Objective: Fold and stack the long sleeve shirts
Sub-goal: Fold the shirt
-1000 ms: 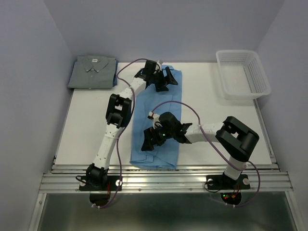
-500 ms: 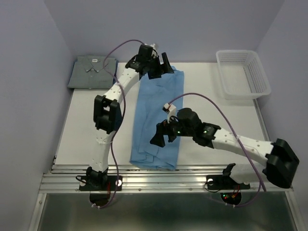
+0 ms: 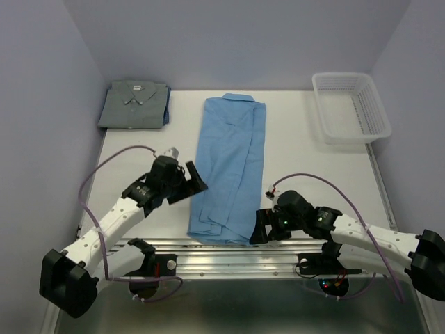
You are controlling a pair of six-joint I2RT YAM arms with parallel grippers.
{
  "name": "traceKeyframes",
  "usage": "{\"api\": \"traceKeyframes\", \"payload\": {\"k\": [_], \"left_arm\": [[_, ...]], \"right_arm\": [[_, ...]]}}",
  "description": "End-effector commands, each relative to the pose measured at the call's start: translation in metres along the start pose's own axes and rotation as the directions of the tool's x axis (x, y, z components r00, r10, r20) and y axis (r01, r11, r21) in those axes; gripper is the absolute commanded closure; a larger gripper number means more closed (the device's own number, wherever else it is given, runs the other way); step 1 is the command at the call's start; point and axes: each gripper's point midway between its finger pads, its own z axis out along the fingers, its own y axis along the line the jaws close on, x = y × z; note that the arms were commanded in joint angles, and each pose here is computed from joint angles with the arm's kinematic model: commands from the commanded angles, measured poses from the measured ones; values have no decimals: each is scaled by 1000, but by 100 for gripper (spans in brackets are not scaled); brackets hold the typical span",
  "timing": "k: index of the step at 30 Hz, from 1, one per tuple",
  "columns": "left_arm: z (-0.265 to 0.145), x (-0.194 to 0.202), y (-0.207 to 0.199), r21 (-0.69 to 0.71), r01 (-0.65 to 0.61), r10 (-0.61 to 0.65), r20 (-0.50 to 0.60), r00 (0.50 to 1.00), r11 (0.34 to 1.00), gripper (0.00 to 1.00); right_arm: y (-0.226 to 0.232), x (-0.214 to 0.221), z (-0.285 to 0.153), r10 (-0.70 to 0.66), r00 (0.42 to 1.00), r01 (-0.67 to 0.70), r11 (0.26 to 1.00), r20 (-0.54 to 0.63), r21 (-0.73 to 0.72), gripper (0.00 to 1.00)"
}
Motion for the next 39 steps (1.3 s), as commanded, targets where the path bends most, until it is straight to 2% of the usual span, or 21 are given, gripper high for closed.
{"api": "traceKeyframes", "payload": {"k": [1,2,7,13,16,17,18,19,20,21,22,23,25,26,30,32,39], "left_arm": [[-7,90,44,-75,143,-154,-180,972,987,1],[-9,119,68,-143,179,-208,-229,951,973,1],[-19,178,97,-139,283,-313,-318,895,949,1],[-11,183,86,-39,339,-331,-338,881,940,2],[-6,189,93,-71,309,-314,-354,881,948,12],[-5,186,90,-64,304,-306,-350,885,951,21],[-2,187,94,-87,292,-304,-352,885,952,25],[-1,185,94,-95,285,-300,-347,888,954,31],[1,180,91,-91,276,-290,-337,896,957,50],[3,179,94,-115,266,-289,-335,897,957,58],[4,178,95,-121,255,-281,-334,900,959,67],[5,175,92,-115,238,-263,-331,906,965,83],[7,174,93,-124,220,-249,-336,908,968,97],[7,172,90,-115,211,-238,-339,910,971,100],[1,163,68,-46,223,-224,-355,907,974,100],[-5,147,52,-13,226,-218,-328,919,974,100],[-17,67,-5,82,212,-199,-142,970,974,100]], "right_arm": [[12,17,4,107,992,-112,990,-61,-89,0],[9,20,6,113,991,-119,989,-69,-84,0],[4,16,17,131,990,-134,988,-48,-77,0],[6,1,33,154,988,-154,985,-13,-79,0],[10,-11,40,183,983,-180,980,25,-84,12],[13,-16,40,180,983,-176,980,39,-93,18],[12,-17,43,184,982,-180,980,38,-87,30],[11,-18,44,195,980,-191,978,37,-81,37],[10,-18,45,197,980,-193,978,37,-74,43],[9,-21,47,202,978,-199,978,45,-62,53],[3,-19,50,222,974,-221,975,41,-32,58],[1,-21,52,227,972,-226,974,55,-16,67],[-1,-25,52,234,970,-234,972,71,-3,75],[1,-28,51,226,971,-226,974,82,-10,83],[16,-53,39,157,974,-156,988,161,-19,99],[18,-64,28,120,975,-127,991,185,27,99],[42,-127,-8,6,922,-43,995,387,87,99]]}}
